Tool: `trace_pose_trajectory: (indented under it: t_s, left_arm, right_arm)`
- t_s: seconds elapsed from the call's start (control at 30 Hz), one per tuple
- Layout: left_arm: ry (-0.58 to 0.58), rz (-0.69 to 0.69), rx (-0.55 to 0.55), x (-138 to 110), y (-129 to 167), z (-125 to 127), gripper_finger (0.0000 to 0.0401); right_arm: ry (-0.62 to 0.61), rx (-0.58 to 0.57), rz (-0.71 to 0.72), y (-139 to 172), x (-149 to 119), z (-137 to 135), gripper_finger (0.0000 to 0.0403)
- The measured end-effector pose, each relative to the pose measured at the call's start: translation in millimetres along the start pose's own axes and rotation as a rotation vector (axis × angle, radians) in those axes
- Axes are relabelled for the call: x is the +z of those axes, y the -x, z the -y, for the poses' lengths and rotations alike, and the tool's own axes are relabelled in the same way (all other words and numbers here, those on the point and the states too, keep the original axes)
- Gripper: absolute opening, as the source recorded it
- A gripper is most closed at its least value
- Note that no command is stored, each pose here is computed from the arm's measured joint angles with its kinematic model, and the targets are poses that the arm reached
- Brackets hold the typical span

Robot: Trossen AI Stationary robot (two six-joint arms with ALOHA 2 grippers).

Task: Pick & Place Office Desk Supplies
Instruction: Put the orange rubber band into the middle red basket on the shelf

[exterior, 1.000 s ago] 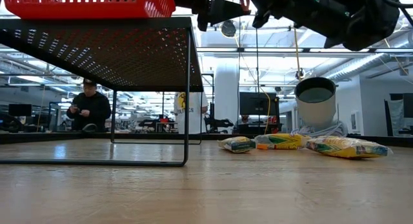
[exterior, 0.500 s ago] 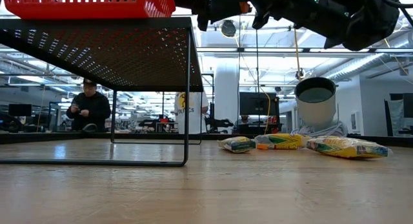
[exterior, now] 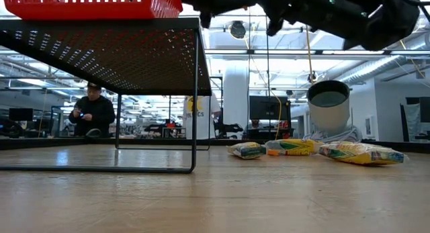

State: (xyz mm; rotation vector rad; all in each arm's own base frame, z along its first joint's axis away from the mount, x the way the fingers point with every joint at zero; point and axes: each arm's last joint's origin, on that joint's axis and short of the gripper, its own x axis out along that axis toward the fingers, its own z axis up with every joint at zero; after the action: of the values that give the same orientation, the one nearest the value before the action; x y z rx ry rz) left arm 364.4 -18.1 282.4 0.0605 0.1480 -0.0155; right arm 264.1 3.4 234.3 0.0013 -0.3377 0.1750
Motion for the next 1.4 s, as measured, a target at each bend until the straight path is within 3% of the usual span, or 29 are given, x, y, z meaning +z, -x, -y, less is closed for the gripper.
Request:
trace_pose_trajectory:
  t_s: [0.2, 0.43, 0.6, 0.77, 0.97, 1.23, 1.4]
  left_arm:
    - [0.01, -0.08, -0.028, 14.5, 26.2, -0.9, 0.0015]
    - [0.034, -0.153, -0.035, 17.1, 54.3, 0.7, 0.0011]
    - [0.104, -0.213, -0.013, -2.1, 78.6, 1.1, 0.0005]
    - [0.221, -0.308, 0.1, -21.9, 106.5, -1.5, 0.0013]
    - [0.305, -0.343, 0.156, -25.4, 128.4, -0.8, 0.0007]
    - [0.349, -0.335, 0.157, -23.3, 131.9, 0.8, 0.0079]
    - [0.37, -0.332, 0.179, -23.5, 131.9, 0.3, 0.0148]
  right_arm:
    - [0.004, -0.02, -0.019, 24.3, 10.2, 0.7, 0.0111]
    - [0.009, -0.09, 0.0, 53.6, 13.8, -2.5, 0.0125]
    - [0.012, -0.154, -0.004, 63.4, 11.6, -2.5, 0.0119]
    - [0.028, -0.156, -0.014, 66.4, 9.9, -2.9, 0.0117]
    - [0.056, -0.167, -0.028, 66.3, 8.1, -2.5, 0.012]
    - [0.056, -0.181, -0.045, 66.3, 6.5, -2.0, 0.0121]
    - [0.049, -0.182, -0.053, 66.3, 5.5, -1.9, 0.0122]
